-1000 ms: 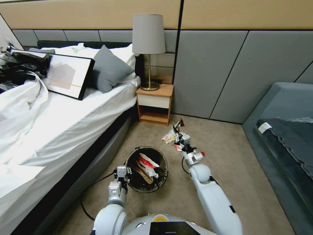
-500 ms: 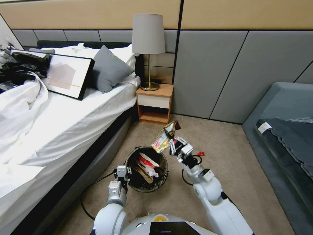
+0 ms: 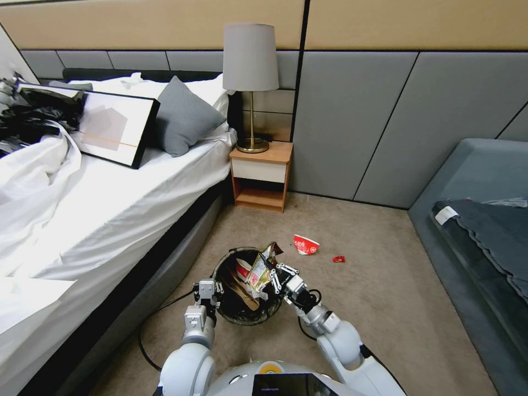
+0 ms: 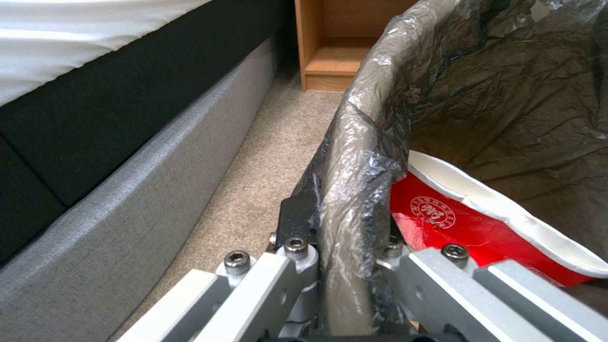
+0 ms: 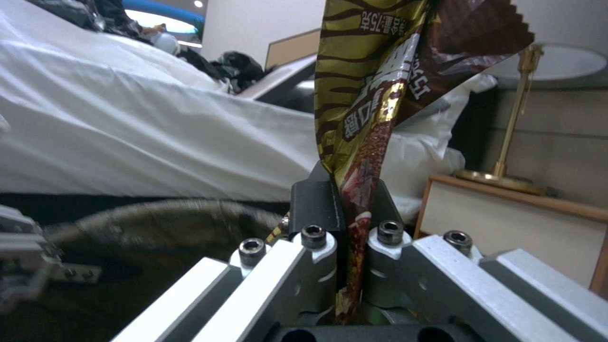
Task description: Pick up the trash bin, then pick up the garbage from the floor and place it into the trash bin.
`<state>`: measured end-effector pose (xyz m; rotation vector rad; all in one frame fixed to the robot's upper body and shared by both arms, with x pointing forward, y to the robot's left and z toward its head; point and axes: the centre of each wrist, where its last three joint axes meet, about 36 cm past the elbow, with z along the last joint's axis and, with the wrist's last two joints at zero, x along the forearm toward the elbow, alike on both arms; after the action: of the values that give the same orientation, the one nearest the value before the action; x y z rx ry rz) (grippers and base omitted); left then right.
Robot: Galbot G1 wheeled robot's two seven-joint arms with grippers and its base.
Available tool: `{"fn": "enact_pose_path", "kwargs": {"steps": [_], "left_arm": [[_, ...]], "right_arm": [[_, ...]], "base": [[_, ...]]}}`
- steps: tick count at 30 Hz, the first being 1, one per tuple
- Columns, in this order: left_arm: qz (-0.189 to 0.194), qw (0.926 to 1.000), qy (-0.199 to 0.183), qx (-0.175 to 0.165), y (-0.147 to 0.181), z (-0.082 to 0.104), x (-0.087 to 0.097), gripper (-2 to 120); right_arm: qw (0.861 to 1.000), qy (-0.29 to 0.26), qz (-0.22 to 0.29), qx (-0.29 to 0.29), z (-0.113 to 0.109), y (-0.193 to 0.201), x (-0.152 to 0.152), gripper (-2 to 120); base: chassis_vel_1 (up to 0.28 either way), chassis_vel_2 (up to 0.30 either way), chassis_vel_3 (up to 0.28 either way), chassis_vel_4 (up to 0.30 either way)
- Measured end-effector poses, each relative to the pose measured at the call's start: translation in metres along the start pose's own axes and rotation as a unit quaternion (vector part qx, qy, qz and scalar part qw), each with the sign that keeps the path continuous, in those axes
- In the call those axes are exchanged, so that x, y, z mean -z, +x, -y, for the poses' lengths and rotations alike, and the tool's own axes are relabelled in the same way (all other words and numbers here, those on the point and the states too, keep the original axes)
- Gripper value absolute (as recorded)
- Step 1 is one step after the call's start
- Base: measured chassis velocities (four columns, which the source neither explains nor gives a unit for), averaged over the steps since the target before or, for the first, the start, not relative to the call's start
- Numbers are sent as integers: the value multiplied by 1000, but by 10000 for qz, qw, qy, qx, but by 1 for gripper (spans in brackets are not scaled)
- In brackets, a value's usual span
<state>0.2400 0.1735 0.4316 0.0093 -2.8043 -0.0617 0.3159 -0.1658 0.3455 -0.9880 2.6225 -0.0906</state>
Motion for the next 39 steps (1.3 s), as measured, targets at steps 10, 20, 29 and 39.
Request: {"fn": "enact_pose_path", "kwargs": {"steps": [10,20,29,39], "left_arm": [[-4,10000,22,-56,4,5,1,2],[20,10000,36,-55,5,6,3,2],[43,10000,49,-61,4,6,4,2],[59,9999,41,-71,3,6,4,2]], "right_arm": [[9993,-211,-311,-15,-12,0,-27,0],[9977,-347,-586,38,-26,-3,-38,3],[9974,-361,-630,22,-31,-2,-37,40],[9975,-326,-630,-20,-29,0,-35,75]], "base": [[0,0,0,0],[0,0,0,0],[0,0,0,0],[0,0,0,0]]}}
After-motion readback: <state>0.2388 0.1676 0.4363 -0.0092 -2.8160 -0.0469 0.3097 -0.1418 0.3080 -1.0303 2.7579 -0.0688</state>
